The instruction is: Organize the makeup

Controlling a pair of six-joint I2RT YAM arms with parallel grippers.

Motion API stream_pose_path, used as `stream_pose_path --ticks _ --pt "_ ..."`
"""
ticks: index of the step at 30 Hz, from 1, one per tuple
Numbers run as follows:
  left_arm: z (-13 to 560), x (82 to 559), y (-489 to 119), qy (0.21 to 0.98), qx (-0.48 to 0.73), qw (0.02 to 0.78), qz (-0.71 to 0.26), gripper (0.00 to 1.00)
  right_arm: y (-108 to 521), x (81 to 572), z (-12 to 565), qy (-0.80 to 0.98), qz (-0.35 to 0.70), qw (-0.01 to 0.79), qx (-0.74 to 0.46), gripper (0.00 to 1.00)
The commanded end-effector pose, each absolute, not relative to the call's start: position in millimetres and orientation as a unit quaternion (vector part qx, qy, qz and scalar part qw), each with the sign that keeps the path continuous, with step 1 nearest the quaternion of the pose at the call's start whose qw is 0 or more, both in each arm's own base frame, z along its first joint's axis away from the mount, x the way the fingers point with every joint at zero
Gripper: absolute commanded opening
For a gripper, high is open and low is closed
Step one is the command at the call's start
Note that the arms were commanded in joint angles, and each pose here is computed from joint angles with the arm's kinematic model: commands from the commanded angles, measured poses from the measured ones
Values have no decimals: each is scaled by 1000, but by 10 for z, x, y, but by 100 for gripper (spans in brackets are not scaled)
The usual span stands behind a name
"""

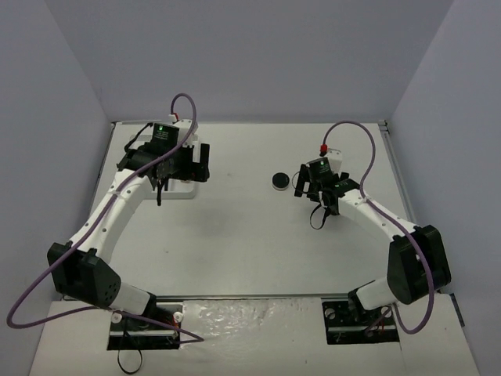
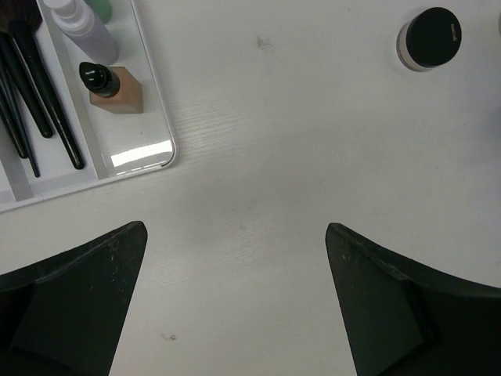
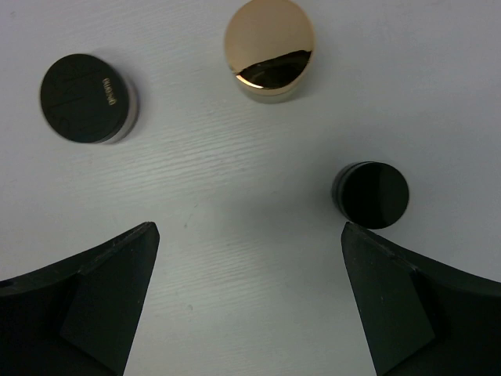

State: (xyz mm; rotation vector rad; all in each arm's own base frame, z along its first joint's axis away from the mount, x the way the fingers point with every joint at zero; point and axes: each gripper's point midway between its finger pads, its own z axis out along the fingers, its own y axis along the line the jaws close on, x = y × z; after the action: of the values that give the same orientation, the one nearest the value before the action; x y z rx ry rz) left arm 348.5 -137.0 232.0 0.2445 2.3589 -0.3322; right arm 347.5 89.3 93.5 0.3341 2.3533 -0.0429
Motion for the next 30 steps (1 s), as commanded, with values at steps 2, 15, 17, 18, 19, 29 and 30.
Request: stream_pose_path --ticks 2,15,17,18,19,29,30 --pt "2552 3450 -1376 900 95 402 -141 97 468 3523 776 906 -47 359 221 98" --pt "2511 3290 -1359 902 109 392 -145 97 247 3499 268 921 -36 300 247 84" --pt "2506 3281 -1367 902 109 391 -148 97 238 3479 214 922 -39 297 245 82" --pt "2507 3278 -1372 902 109 391 -150 97 233 3474 194 922 -40 296 244 80" --pt "2512 3275 -1381 901 109 390 -152 97 221 3472 192 922 -43 298 243 77" --pt "2530 3256 -1371 902 110 390 -151 97 172 3479 139 926 -59 299 223 38" --pt "2527 3254 -1367 902 110 390 -150 97 177 3488 147 926 -58 300 220 33"
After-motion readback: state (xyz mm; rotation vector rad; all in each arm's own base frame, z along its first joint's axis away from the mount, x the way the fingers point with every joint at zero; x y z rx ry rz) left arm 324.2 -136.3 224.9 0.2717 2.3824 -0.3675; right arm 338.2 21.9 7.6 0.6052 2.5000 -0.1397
